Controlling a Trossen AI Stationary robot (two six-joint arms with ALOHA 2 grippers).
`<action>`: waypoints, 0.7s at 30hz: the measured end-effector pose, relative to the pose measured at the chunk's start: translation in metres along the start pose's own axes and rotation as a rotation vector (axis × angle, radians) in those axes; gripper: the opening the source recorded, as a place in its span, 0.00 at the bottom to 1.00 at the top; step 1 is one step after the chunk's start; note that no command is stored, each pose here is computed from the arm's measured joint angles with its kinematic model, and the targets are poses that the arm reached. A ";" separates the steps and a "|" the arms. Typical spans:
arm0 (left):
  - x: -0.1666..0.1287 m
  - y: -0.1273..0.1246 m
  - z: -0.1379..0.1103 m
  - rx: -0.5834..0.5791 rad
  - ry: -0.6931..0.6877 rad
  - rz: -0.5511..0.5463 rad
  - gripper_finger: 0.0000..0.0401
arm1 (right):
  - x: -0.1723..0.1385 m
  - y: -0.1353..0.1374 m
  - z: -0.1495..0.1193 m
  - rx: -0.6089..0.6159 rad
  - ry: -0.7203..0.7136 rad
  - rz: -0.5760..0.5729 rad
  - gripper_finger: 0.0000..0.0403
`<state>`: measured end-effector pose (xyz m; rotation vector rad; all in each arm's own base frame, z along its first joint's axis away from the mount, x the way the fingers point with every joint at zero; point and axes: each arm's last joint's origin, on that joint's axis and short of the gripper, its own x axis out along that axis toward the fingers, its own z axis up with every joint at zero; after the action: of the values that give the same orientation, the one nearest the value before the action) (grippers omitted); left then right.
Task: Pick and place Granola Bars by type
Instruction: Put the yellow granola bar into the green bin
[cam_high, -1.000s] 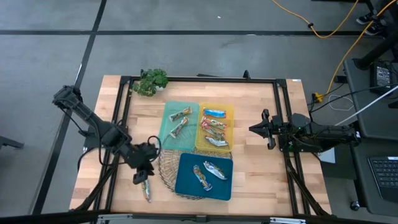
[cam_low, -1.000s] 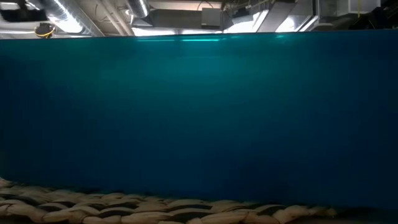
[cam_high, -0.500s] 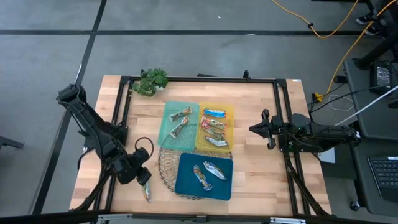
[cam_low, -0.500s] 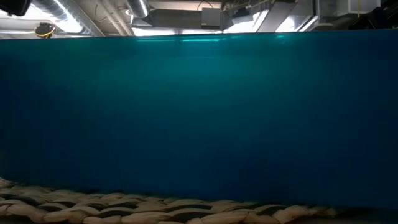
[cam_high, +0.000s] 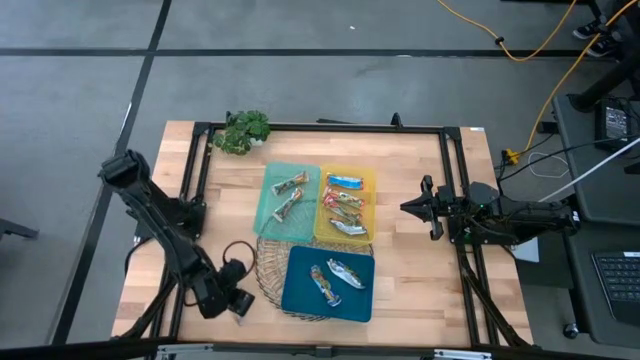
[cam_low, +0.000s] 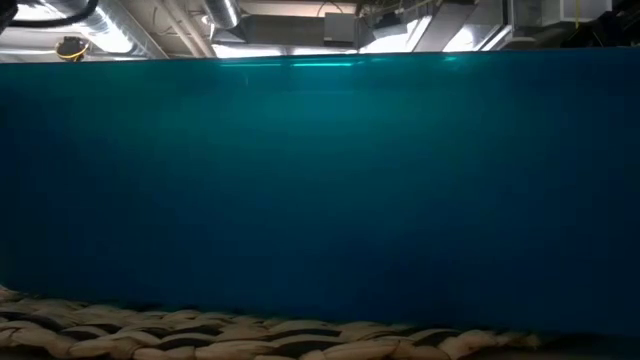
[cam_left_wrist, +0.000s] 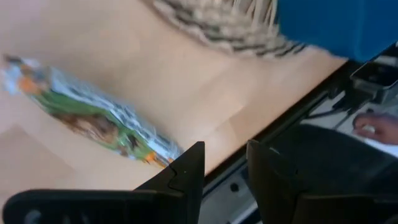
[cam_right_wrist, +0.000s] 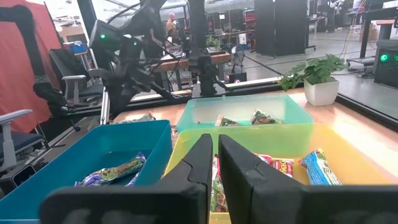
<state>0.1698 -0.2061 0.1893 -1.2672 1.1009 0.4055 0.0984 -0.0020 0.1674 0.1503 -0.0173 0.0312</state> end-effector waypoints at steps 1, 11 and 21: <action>0.003 -0.001 -0.001 -0.006 0.017 0.002 0.28 | 0.000 0.000 0.000 0.000 0.000 0.000 0.08; 0.009 0.005 0.004 -0.017 0.037 0.108 0.28 | 0.000 0.000 0.000 0.000 0.000 0.000 0.08; 0.005 0.026 0.004 0.036 0.018 0.308 0.36 | 0.000 0.000 0.000 0.000 0.000 0.000 0.08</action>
<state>0.1537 -0.1962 0.1710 -1.0733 1.3178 0.6030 0.0984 -0.0020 0.1674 0.1505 -0.0176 0.0312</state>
